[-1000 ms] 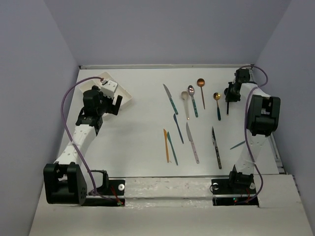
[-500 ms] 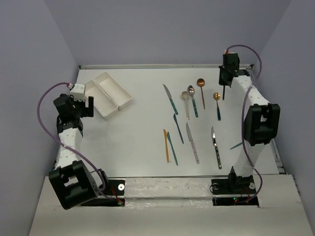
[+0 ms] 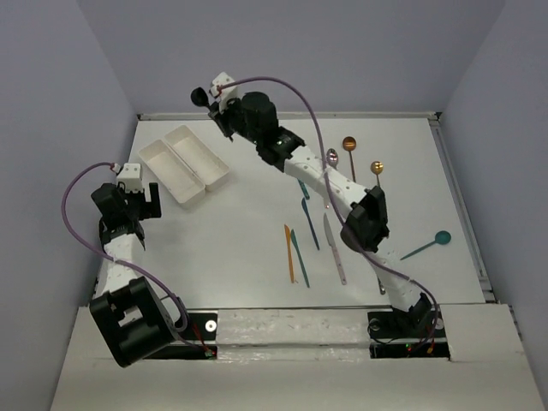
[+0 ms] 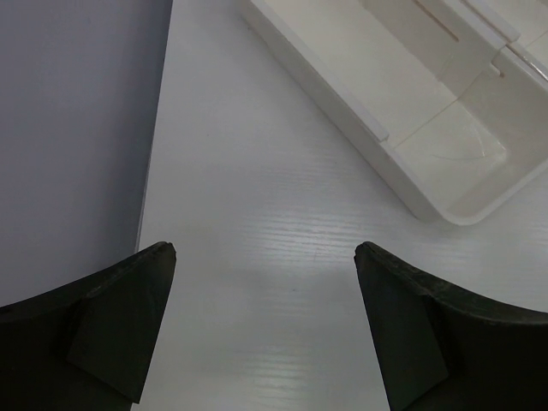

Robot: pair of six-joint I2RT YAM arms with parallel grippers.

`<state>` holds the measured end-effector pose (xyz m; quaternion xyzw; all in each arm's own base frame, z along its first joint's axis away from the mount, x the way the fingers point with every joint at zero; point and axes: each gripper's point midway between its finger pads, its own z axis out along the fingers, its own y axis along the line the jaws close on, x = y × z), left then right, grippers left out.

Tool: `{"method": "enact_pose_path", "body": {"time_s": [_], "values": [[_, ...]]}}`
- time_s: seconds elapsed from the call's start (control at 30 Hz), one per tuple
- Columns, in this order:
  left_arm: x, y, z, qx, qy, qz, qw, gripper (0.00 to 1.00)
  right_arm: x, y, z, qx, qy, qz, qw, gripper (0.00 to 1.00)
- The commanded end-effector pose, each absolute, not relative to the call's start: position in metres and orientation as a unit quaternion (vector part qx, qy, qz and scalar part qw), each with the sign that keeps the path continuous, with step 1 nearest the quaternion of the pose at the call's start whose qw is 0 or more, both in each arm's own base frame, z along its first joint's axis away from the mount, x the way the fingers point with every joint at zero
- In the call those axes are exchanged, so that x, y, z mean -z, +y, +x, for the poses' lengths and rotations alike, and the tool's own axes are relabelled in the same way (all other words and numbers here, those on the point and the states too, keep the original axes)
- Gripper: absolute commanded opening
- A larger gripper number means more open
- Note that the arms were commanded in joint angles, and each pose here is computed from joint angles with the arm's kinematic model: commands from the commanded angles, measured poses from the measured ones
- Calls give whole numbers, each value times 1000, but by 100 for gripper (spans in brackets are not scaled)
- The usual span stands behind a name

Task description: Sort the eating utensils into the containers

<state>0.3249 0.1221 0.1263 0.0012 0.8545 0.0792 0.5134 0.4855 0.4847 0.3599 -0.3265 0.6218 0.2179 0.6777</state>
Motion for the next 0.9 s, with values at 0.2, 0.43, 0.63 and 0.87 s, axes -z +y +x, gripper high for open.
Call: {"method": "enact_pose_path", "body": {"time_s": [0.2, 0.43, 0.63, 0.87], "values": [[-151, 120, 334, -78, 823, 9, 562, 99, -323, 562, 498, -321, 476, -329, 749, 0], [-152, 118, 334, -75, 822, 14, 565, 99, -280, 574, 506, -355, 482, -303, 741, 0], [-152, 117, 334, -73, 822, 16, 565, 99, -230, 575, 517, -336, 533, -303, 715, 0], [-152, 117, 334, -72, 822, 17, 565, 99, -191, 575, 520, -317, 582, -298, 688, 0]]}}
